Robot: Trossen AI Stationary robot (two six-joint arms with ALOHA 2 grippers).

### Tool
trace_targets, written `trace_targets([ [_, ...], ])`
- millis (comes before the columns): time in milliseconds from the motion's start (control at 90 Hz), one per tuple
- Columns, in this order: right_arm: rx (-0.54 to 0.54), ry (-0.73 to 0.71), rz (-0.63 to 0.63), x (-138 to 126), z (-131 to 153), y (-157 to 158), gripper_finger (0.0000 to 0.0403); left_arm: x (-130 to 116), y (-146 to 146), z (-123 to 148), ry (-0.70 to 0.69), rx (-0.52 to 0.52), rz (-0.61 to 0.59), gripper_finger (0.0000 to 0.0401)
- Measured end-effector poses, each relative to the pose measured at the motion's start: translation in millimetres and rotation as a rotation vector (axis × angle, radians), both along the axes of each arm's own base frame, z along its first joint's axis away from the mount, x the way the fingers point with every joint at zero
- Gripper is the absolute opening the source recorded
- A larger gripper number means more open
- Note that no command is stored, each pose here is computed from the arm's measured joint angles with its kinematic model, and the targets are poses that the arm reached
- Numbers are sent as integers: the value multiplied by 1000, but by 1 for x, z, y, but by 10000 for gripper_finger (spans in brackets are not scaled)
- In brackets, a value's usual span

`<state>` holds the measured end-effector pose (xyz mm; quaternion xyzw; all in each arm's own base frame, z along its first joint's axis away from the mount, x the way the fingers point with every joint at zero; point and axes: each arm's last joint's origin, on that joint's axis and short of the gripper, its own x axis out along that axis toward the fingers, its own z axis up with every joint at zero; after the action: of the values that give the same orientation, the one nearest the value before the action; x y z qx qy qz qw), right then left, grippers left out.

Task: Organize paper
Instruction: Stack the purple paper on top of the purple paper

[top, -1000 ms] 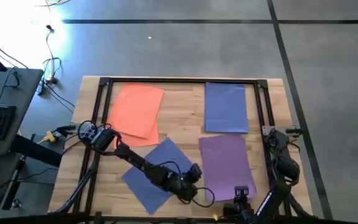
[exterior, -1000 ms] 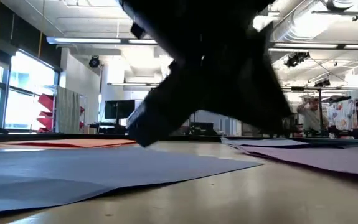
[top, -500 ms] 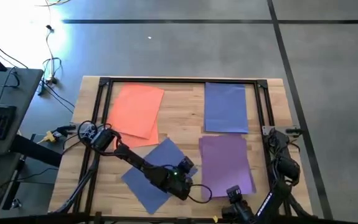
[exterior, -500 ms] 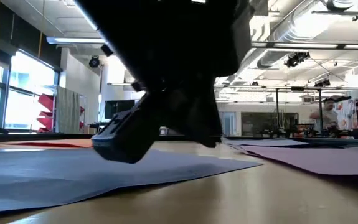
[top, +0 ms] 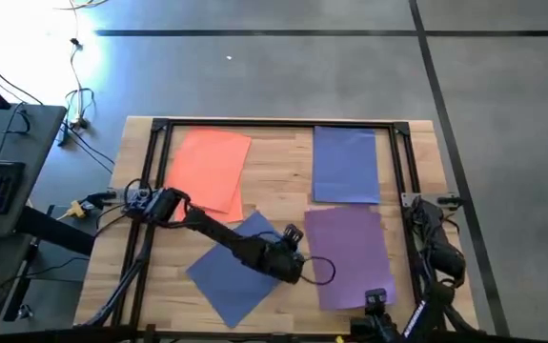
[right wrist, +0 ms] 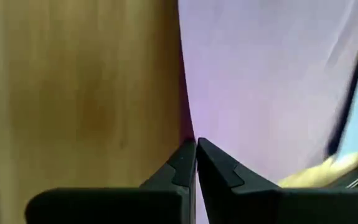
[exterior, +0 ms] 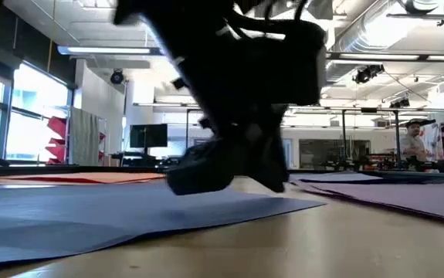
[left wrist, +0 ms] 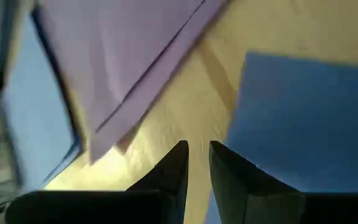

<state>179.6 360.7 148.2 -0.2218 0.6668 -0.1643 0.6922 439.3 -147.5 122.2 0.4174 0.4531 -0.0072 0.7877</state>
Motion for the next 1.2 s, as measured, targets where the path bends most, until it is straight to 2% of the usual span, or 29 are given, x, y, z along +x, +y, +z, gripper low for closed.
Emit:
trace_targets([
  [167,20,-69,-136,-11,0,5,0,14,25,4,-63,-10,34,41],
  [300,19,-105,-167,-13,0,6,0,20,49,4,-87,-40,123,41],
  [389,21,-134,-178,-4,0,3,0,23,68,3,-92,-67,194,41],
  [500,52,-127,-142,13,-2,-1,0,26,87,3,-88,-89,218,41],
  [700,126,-145,-18,41,-4,-3,0,30,109,0,-50,-224,182,41],
  [844,222,-210,23,53,1,7,0,32,115,-5,-41,-242,178,41],
  [967,259,-216,60,44,8,18,0,34,120,-9,-45,-231,168,41],
  [1100,212,-148,41,20,8,21,0,37,122,-11,-55,-199,128,41],
  [1200,163,-75,94,4,10,22,0,38,122,-11,-53,-174,94,41],
])
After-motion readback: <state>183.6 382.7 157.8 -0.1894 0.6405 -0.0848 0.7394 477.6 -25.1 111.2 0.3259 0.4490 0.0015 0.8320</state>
